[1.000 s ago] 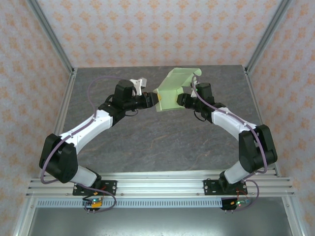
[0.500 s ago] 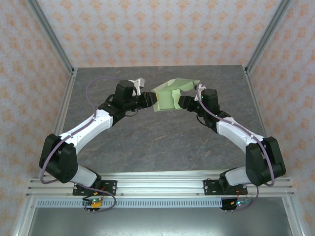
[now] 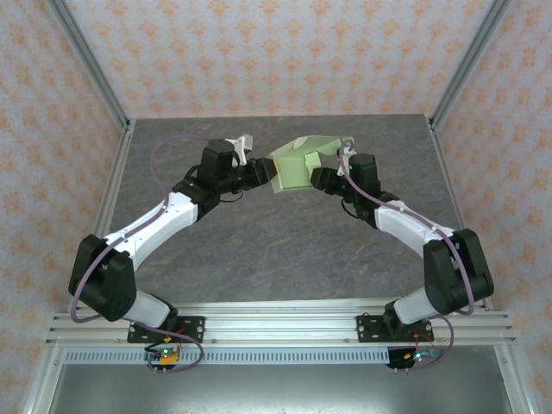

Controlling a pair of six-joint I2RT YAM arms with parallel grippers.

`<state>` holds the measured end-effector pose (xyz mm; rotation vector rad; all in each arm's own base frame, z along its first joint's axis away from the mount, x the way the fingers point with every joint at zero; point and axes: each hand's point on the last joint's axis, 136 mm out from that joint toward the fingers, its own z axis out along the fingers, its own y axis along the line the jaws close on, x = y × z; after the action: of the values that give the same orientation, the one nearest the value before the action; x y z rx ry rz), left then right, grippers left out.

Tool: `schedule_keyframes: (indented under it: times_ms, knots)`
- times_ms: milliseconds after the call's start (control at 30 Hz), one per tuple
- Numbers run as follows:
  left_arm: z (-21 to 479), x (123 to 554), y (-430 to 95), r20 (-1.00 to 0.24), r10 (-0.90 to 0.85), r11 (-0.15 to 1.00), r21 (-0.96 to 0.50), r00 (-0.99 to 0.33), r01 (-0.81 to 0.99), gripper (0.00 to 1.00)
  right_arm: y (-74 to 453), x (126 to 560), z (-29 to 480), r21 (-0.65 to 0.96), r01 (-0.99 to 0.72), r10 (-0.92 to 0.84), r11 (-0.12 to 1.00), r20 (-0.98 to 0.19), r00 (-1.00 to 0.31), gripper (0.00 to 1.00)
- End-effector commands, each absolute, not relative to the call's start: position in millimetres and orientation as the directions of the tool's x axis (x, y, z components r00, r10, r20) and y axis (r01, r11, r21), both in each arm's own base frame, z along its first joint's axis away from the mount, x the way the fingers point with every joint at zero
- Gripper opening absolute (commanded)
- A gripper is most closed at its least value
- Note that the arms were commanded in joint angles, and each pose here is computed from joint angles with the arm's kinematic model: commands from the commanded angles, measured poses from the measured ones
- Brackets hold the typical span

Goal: Fold the paper box

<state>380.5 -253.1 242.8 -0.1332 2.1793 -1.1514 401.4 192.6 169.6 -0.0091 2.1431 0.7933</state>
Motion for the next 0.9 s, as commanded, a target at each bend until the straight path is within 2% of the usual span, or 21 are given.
schedule_keyframes:
  times_ms: [0, 133, 333, 500, 700, 767, 867]
  knots:
    - [251, 378, -265, -0.507, -0.354, 0.559, -0.788, -0.786, 0.256, 0.21, 201, 418, 194, 0.559, -0.306, 0.286, 0.771, -0.733, -0.617, 0.48]
    - [252, 375, -266, -0.520, -0.331, 0.565, -0.777, -0.787, 0.276, 0.21, 201, 421, 194, 0.536, -0.307, 0.258, 0.786, -0.736, -0.626, 0.38]
    - [257, 370, -272, -0.548, -0.271, 0.578, -0.750, -0.791, 0.322, 0.22, 192, 424, 192, 0.458, -0.294, 0.193, 0.839, -0.755, -0.626, 0.41]
    - [261, 375, -271, -0.554, -0.296, 0.573, -0.755, -0.778, 0.319, 0.21, 195, 424, 184, 0.442, -0.308, 0.157, 0.842, -0.748, -0.644, 0.31]
    - [266, 378, -271, -0.565, -0.307, 0.572, -0.752, -0.766, 0.326, 0.20, 191, 419, 179, 0.424, -0.296, 0.138, 0.856, -0.740, -0.659, 0.33]
    - [268, 377, -273, -0.568, -0.304, 0.563, -0.755, -0.765, 0.336, 0.20, 188, 418, 179, 0.403, -0.299, 0.120, 0.865, -0.745, -0.656, 0.25]
    - [265, 379, -270, -0.575, -0.308, 0.575, -0.747, -0.758, 0.333, 0.20, 188, 416, 176, 0.389, -0.309, 0.101, 0.868, -0.747, -0.657, 0.18]
